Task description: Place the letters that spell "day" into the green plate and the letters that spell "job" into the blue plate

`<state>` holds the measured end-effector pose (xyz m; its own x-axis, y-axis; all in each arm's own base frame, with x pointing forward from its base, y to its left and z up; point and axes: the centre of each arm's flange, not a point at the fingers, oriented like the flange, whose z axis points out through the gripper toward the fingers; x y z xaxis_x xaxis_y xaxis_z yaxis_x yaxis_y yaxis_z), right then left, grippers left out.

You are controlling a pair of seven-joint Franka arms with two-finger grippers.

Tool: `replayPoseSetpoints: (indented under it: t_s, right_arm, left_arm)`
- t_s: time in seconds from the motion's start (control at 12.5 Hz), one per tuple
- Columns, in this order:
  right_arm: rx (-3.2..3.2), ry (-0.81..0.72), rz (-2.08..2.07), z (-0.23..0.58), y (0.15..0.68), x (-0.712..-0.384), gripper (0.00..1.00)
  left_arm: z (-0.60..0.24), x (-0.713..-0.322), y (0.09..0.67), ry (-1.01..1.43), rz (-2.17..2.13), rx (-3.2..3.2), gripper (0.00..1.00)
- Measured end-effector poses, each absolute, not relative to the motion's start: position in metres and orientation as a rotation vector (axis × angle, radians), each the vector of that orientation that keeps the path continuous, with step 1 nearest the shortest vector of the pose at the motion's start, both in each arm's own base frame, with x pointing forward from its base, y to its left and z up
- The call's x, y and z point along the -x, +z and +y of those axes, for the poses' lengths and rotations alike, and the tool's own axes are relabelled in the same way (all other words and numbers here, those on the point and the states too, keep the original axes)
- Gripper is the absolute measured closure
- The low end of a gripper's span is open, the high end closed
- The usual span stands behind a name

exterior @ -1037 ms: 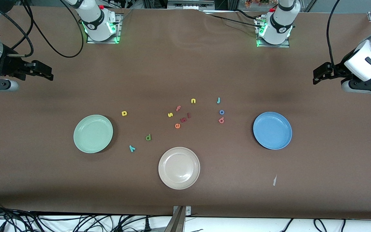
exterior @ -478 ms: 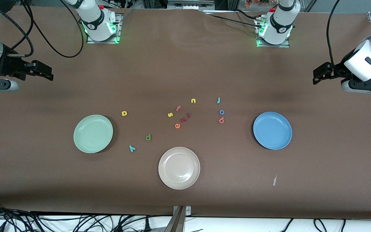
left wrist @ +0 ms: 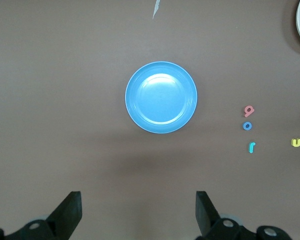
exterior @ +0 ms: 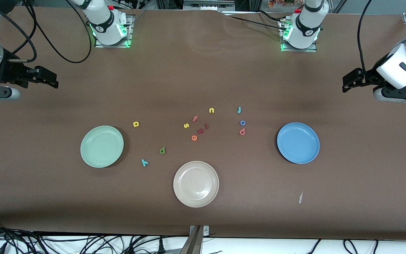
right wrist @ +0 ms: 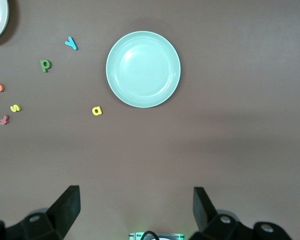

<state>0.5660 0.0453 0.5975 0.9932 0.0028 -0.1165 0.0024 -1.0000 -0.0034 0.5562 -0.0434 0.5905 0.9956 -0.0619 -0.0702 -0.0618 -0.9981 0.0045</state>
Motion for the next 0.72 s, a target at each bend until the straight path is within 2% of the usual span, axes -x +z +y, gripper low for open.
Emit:
replayPoseSetpoints:
  t_s: [0.72]
  right_arm:
    - [3.133, 0.183, -0.004, 0.0453, 0.5975, -0.566, 0.0]
  left_arm:
    - [-0.0454, -0.5561, 0.5905, -0.11, -0.103, -3.136, 0.0]
